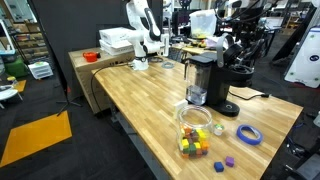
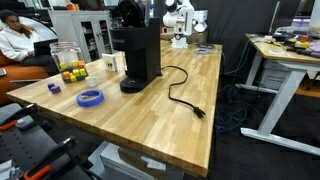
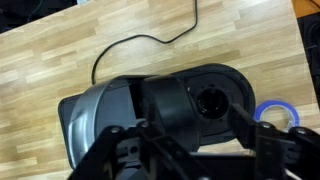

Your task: Open the lid of the coffee maker

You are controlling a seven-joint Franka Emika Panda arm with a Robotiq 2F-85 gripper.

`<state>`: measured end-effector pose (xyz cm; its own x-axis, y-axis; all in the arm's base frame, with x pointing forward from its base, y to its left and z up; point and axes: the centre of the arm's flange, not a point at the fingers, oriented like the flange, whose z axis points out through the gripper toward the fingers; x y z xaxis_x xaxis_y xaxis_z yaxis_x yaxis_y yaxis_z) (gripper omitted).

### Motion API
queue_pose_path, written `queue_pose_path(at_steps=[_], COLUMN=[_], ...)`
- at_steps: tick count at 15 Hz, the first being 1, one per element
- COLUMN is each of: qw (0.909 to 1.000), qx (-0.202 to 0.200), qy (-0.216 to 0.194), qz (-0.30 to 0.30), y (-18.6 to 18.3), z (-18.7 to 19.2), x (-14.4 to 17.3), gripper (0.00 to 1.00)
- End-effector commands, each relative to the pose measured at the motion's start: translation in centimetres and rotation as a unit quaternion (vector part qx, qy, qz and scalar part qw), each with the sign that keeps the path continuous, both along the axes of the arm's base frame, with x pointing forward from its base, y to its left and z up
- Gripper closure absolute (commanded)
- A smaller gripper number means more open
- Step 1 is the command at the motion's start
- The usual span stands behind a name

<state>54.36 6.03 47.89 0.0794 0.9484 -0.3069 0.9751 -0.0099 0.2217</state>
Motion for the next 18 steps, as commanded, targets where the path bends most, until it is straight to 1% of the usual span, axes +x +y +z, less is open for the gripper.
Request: queue_pose_path(at_steps=[1, 6, 11, 18], qw=[0.9996, 0.9978, 0.9946, 0.9904], qx=[0.019, 0.039, 0.062, 0.079], qy=[0.008, 0.001, 0.010, -0.001], qz=[-0.020, -0.054, -0.082, -0.113], y=[0.4, 0.3, 0.4, 0.8], z=[1.1, 3.1, 4.3, 6.1], x=[0.8, 1.5, 0.9, 0.5], gripper=[0.00, 0.00, 0.00, 0.00])
